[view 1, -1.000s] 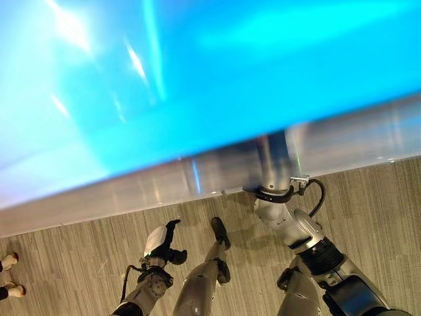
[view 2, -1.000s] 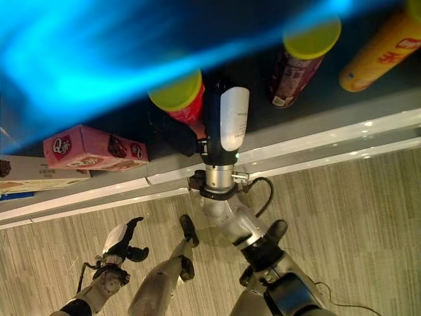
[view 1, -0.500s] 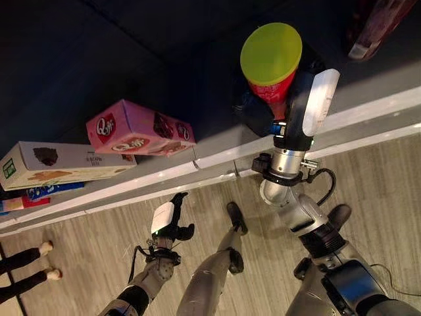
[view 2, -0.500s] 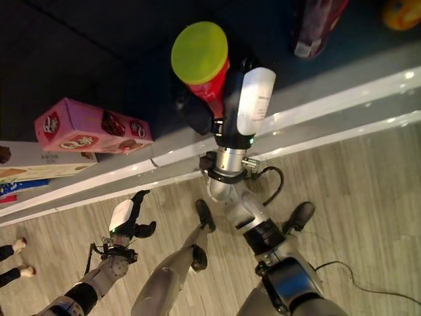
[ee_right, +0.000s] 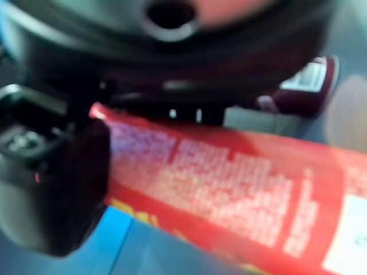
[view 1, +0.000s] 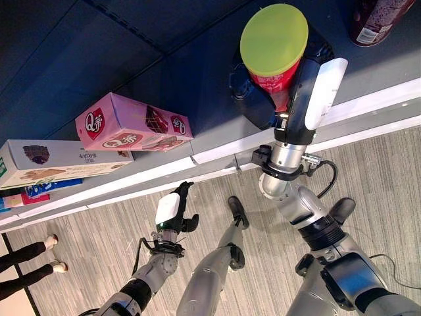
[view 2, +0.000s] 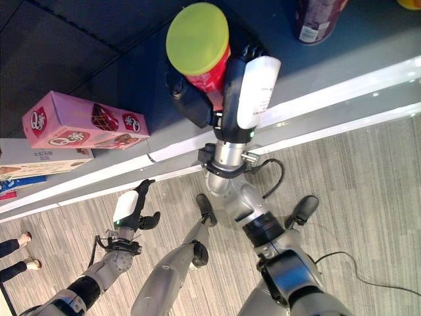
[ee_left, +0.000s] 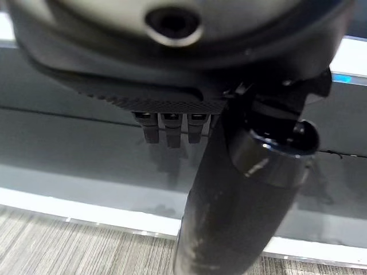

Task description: Put the goods on the table back onto the shelves and tidy them up.

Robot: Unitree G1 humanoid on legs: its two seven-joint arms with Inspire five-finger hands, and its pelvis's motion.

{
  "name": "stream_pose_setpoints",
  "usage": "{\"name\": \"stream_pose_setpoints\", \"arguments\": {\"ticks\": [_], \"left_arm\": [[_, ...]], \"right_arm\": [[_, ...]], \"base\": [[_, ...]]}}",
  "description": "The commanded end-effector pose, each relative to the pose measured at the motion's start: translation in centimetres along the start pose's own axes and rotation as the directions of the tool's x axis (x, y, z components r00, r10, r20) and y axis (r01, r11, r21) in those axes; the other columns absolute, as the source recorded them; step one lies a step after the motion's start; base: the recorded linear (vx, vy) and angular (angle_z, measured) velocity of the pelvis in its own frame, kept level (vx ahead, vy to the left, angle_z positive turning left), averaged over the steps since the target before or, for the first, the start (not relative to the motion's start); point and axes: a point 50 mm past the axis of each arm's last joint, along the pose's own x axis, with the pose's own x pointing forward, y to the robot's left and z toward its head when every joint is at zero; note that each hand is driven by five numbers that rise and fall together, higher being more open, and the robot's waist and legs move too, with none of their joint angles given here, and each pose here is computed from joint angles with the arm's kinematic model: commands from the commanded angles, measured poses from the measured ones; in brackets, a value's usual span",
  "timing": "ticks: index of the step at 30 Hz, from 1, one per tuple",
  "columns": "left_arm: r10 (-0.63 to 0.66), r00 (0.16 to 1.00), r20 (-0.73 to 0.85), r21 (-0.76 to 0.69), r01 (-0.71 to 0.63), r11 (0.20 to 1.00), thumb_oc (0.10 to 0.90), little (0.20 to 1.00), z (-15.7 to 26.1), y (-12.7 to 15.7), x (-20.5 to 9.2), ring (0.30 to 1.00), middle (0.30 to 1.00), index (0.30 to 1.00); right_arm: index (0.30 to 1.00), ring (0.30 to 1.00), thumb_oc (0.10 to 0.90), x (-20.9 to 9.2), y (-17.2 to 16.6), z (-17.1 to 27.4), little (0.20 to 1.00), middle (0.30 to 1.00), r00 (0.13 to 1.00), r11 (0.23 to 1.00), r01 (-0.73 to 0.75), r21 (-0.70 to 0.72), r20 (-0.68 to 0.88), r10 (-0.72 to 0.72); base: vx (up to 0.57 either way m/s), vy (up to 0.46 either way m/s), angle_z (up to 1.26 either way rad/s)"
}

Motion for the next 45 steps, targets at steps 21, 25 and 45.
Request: {"name": "stream_pose_setpoints", "arguments": {"ticks": [21, 25, 45], "left_arm": [[0.157, 0.984, 0.083, 0.174, -0.170, 0.970, 0.800, 0.900, -1.9, 3.6, 0.4, 0.900, 0.900, 0.900], [0.157, 0.986, 0.056, 0.188, -0.165, 0.968, 0.800, 0.900, -2.4, 3.7, 0.4, 0.900, 0.900, 0.900], [0.051, 0.985, -0.162, 0.201, -0.018, 0.979, 0.800, 0.900, -6.3, 2.1, -3.0, 0.900, 0.900, 0.900]], "right_arm": [[0.900, 0.900, 0.800, 2.5, -0.5, 2.6, 0.900, 0.900, 0.987, 0.993, 0.058, 0.106, 0.146, -0.074], [0.900, 0.900, 0.800, 1.1, -0.5, 2.9, 0.900, 0.900, 0.993, 0.988, 0.029, 0.155, 0.110, -0.047], [0.900, 0.900, 0.800, -5.6, -2.1, -1.2, 0.900, 0.900, 0.975, 0.995, 0.019, 0.097, -0.221, 0.003]], "base": [[0.02, -0.007, 0.02], [-0.06, -0.006, 0.01], [-0.03, -0.017, -0.01]]}}
